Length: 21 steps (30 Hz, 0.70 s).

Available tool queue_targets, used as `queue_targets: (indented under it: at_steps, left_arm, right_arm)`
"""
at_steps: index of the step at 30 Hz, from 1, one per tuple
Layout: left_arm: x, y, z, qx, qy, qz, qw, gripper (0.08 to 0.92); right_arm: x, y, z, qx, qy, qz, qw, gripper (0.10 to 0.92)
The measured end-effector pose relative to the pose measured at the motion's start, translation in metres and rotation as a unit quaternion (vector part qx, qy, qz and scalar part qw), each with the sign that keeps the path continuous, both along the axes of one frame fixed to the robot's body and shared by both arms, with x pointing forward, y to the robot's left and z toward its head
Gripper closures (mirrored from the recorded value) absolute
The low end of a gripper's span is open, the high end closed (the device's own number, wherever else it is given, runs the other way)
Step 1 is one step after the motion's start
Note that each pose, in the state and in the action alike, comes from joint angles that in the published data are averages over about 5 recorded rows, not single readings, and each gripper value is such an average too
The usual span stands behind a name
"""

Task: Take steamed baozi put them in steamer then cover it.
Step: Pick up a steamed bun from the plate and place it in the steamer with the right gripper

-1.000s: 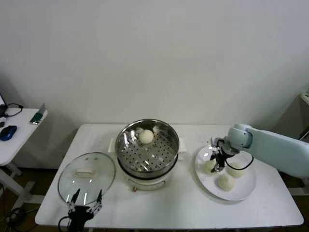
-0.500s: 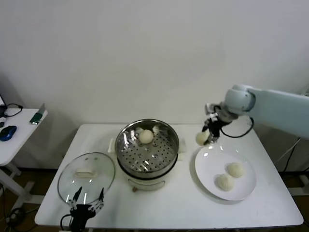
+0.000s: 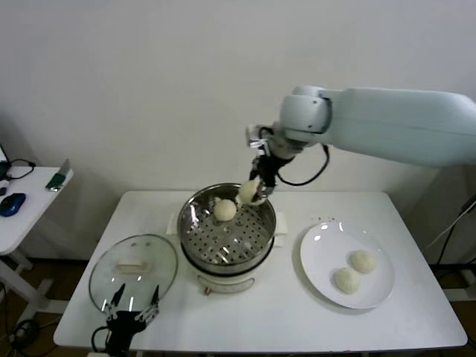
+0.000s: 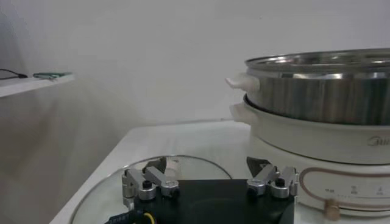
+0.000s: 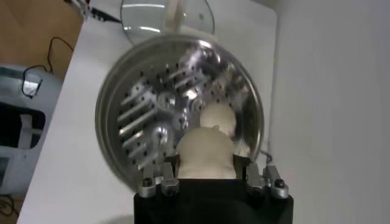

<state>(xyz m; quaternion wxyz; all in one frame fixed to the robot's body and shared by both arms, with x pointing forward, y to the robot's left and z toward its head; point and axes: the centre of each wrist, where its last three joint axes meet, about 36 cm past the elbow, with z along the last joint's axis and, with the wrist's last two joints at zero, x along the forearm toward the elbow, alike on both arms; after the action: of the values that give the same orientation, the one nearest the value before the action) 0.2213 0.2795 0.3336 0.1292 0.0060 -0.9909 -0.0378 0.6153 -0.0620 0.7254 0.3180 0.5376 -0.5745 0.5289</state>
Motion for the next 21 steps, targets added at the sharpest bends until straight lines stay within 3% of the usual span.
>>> queue_targets:
  at_steps: [21]
  left_arm:
    - [-0.001, 0.002, 0.002, 0.002, -0.002, 0.005, 1.0, 0.177]
  right_arm:
    - [0.002, 0.112, -0.112, -0.03, 0.01, 0.009, 0.999, 0.42]
